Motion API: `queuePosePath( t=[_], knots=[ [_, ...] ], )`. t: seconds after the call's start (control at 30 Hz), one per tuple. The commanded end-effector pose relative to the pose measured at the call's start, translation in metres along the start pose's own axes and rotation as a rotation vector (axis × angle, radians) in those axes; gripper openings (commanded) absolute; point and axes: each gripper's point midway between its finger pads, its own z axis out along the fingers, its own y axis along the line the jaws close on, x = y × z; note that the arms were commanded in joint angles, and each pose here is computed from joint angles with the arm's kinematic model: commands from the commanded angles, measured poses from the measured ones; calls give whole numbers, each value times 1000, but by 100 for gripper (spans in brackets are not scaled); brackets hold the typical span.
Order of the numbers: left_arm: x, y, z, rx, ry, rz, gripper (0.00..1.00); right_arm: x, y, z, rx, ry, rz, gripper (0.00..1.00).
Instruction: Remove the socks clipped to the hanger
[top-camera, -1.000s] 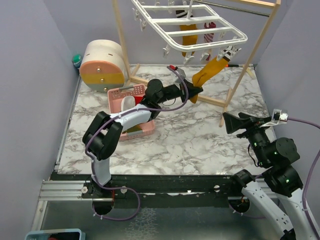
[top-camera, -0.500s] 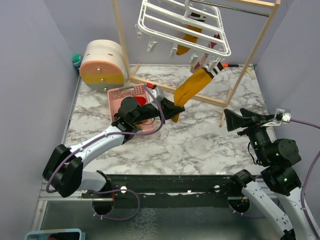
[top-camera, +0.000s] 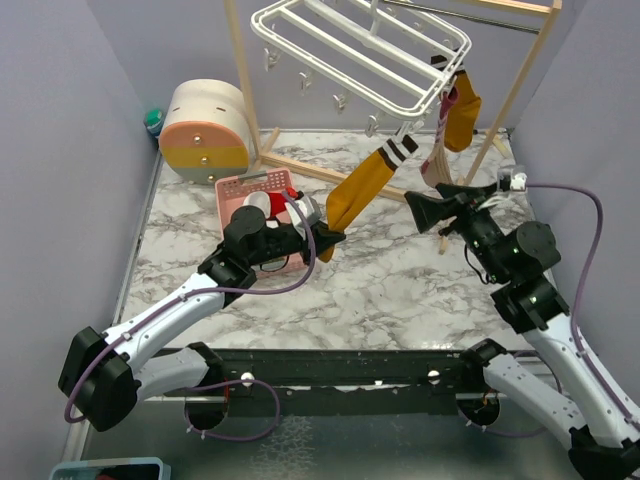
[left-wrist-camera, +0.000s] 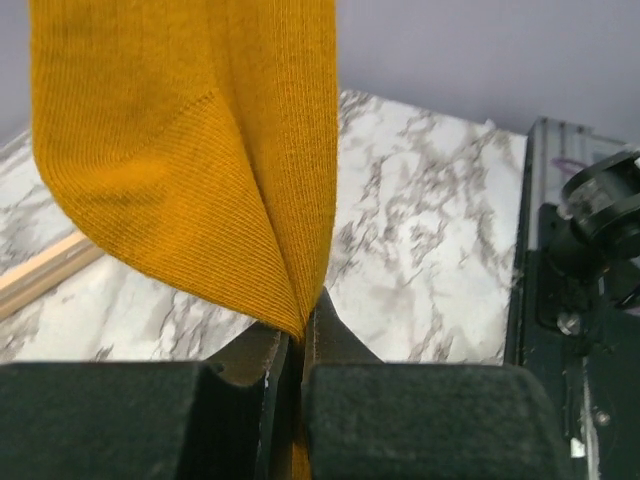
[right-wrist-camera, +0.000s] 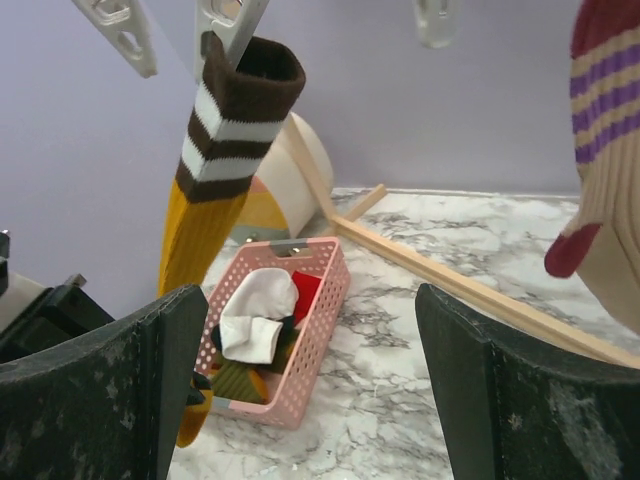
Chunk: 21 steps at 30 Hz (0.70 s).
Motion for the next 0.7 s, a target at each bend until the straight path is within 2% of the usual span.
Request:
queuePosePath(
  t=[0.0, 0.37, 0.67],
  knots=[
    [26, 13, -10, -73, 127, 37, 0, -26, 34, 22, -162, -72, -10, 91],
    [36, 11, -9, -71, 110, 1, 0, -66, 48, 60, -199, -200, 40, 88],
    [39, 11, -9, -71, 118, -6, 0, -82, 46, 90, -166, -232, 78, 83]
  ],
)
